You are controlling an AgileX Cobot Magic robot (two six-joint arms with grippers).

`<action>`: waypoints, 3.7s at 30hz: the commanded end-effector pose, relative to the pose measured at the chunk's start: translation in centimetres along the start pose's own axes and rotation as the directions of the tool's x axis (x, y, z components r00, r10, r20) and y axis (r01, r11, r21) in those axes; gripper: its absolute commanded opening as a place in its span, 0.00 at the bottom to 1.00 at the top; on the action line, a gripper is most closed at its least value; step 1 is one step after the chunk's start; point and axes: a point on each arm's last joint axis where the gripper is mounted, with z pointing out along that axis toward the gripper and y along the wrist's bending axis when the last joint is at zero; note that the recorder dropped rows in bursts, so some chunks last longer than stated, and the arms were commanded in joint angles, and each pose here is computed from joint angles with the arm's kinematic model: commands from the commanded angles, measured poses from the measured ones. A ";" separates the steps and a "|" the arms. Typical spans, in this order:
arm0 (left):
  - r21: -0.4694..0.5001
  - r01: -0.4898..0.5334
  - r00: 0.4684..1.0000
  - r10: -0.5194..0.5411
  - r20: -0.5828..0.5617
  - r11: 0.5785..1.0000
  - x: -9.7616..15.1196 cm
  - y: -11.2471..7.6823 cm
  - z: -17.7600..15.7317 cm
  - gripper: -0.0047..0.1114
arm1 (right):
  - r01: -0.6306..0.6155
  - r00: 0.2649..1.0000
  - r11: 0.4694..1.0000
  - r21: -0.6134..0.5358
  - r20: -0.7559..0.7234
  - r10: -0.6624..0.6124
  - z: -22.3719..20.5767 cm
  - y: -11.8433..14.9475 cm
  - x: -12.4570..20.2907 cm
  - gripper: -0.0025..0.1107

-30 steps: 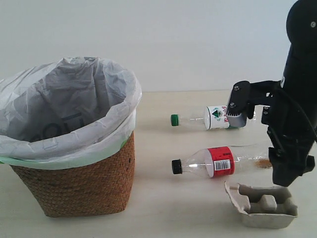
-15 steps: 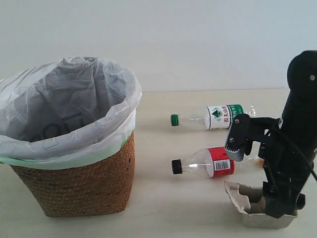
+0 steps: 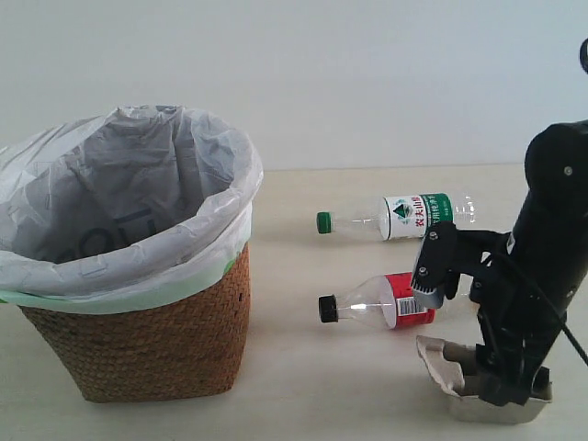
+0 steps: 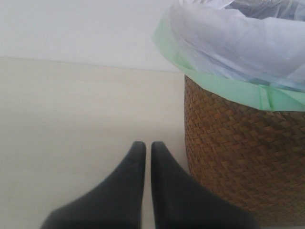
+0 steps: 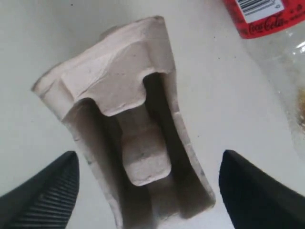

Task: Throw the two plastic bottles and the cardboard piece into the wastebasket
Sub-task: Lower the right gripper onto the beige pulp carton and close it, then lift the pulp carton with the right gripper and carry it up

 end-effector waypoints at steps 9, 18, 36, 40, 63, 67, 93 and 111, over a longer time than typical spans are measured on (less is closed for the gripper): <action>-0.003 0.001 1.000 -0.001 0.003 1.000 0.1 0.0 0.0 0.07 | -0.025 0.999 0.999 -0.040 -0.035 0.024 3.3 -0.4 -0.4 0.65; -0.003 0.001 1.000 -0.001 0.003 1.000 0.1 0.0 0.0 0.07 | -0.110 0.994 0.988 -0.112 0.000 0.110 4.0 0.1 -0.9 0.65; -0.003 0.001 1.000 -0.001 0.003 1.000 0.1 0.0 0.0 0.07 | -0.086 0.995 0.987 -0.138 -0.067 0.077 6.2 0.0 -0.6 0.65; -0.003 0.001 1.000 -0.001 0.003 1.000 0.1 0.0 0.0 0.07 | -0.085 0.995 0.988 -0.127 -0.054 0.079 5.4 -0.1 -0.7 0.65; -0.003 0.001 1.000 -0.001 0.003 1.000 0.1 0.0 0.0 0.07 | -0.205 0.979 0.973 -0.101 -0.042 0.202 4.1 -0.1 -0.8 0.41; -0.003 0.001 1.000 -0.001 0.003 1.000 0.1 0.0 0.0 0.07 | -0.285 0.958 0.954 -0.091 -0.008 0.285 3.0 -0.1 -1.0 0.41; -0.003 0.001 1.000 -0.001 0.003 1.000 0.1 0.0 0.0 0.07 | -0.684 0.338 0.672 -0.283 0.694 0.636 -14.6 1.6 -1.5 0.41; -0.003 0.001 1.000 -0.001 0.003 1.000 0.1 0.0 0.0 0.07 | -0.892 0.452 0.330 0.309 0.638 0.623 -14.5 -1.2 4.4 0.41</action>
